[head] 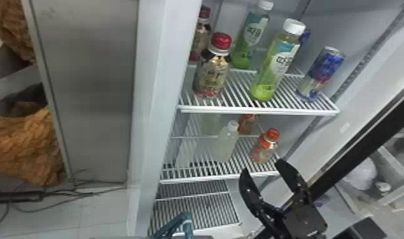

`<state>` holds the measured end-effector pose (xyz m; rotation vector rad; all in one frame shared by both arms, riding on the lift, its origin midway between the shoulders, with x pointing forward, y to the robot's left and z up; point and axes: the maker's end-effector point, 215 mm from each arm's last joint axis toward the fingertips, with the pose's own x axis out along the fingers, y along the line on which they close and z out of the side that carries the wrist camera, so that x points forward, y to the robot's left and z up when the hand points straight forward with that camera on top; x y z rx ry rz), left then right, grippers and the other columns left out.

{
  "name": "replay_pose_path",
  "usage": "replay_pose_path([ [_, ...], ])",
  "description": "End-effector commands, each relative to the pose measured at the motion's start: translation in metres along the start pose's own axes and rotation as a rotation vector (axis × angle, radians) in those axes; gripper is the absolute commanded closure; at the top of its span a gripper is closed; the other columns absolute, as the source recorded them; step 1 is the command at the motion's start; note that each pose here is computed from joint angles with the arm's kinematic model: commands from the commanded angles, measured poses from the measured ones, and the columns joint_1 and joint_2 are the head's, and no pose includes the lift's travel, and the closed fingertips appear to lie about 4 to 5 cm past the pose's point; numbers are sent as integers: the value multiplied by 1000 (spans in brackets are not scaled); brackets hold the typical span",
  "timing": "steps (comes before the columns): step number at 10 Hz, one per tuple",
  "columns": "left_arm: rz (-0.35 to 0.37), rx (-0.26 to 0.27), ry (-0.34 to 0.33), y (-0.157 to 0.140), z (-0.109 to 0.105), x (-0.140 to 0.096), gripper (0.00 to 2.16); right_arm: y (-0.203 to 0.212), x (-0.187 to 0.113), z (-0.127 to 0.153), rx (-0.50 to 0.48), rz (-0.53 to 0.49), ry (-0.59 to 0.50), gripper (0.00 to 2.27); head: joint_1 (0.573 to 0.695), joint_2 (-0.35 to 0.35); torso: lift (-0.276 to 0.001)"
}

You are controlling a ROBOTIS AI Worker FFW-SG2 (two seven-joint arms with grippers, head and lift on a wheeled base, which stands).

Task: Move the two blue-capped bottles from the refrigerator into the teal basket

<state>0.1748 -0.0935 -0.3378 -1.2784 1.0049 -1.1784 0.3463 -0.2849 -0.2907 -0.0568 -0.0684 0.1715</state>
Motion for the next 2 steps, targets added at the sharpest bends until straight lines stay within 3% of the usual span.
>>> replay_pose_path([
  [1,-1,0,1,0,0,0,1157,0,1,0,-2,1,-1,248,695,-350,-159],
  [2,-1,0,1,0,0,0,1157,1,0,1,-5,2,-3,248,695,-350,-159],
])
